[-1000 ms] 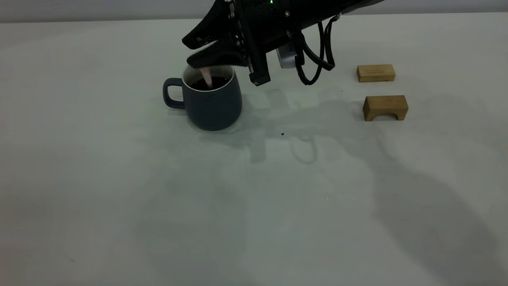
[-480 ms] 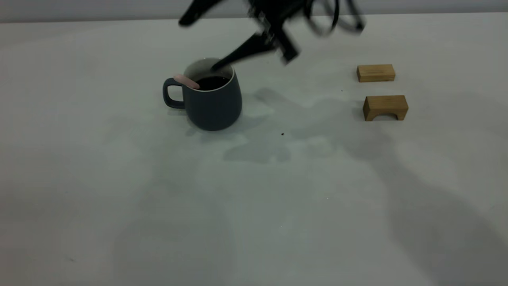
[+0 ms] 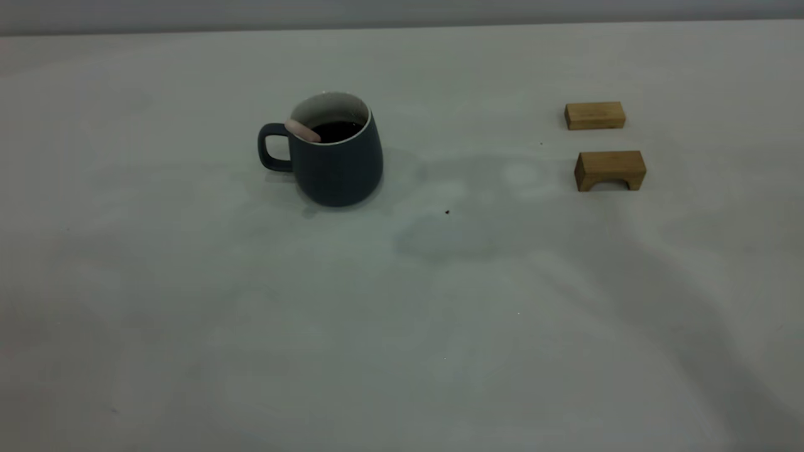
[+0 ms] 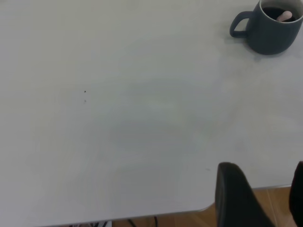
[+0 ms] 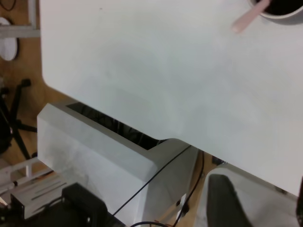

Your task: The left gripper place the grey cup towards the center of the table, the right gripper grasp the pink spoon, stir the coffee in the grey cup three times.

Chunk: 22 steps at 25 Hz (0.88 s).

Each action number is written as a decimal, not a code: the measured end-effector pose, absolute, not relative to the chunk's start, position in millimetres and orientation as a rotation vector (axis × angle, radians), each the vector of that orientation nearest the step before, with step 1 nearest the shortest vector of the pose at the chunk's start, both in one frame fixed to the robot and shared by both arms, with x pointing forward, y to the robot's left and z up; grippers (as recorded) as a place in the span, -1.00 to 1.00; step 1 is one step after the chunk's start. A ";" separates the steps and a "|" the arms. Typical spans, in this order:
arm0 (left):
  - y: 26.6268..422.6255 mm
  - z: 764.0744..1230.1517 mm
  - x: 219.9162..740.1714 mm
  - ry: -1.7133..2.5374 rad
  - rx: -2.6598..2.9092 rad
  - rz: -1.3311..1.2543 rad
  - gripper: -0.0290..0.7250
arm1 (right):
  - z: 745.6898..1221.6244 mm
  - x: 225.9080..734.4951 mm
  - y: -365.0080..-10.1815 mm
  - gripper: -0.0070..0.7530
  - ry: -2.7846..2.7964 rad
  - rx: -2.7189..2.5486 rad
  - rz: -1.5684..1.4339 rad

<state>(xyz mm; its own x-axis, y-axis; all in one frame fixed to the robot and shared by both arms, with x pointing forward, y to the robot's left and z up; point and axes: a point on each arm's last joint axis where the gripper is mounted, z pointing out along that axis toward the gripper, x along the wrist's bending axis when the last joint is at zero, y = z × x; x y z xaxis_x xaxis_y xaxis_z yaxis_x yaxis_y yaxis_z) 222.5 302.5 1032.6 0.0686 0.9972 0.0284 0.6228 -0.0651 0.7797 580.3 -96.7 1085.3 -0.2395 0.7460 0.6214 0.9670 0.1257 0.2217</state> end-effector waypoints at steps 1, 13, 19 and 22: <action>302.5 1032.6 222.5 1.615 1.754 0.805 0.02 | 1093.8 575.4 -101.5 -0.02 -2.076 -1.640 -0.852; 302.5 1032.6 222.5 1.615 1.754 0.805 0.02 | 1133.3 478.1 -177.3 -0.45 -2.531 -1.714 -0.725; 302.5 1032.6 222.5 1.615 1.754 0.805 0.02 | 1119.2 390.7 -226.4 -0.44 -2.694 -1.721 -0.690; 302.5 1032.6 222.5 1.615 1.754 0.805 0.02 | 1115.7 349.4 -253.3 -0.42 -2.685 -1.831 -0.812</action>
<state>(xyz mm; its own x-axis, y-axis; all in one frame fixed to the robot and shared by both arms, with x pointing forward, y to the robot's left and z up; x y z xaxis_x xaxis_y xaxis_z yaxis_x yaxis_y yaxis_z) 222.5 302.5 1032.6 0.0686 0.9972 0.0284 0.6228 -0.0651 0.7797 349.4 -253.3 1115.7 -0.3871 0.9170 0.0965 0.8168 0.2925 0.4974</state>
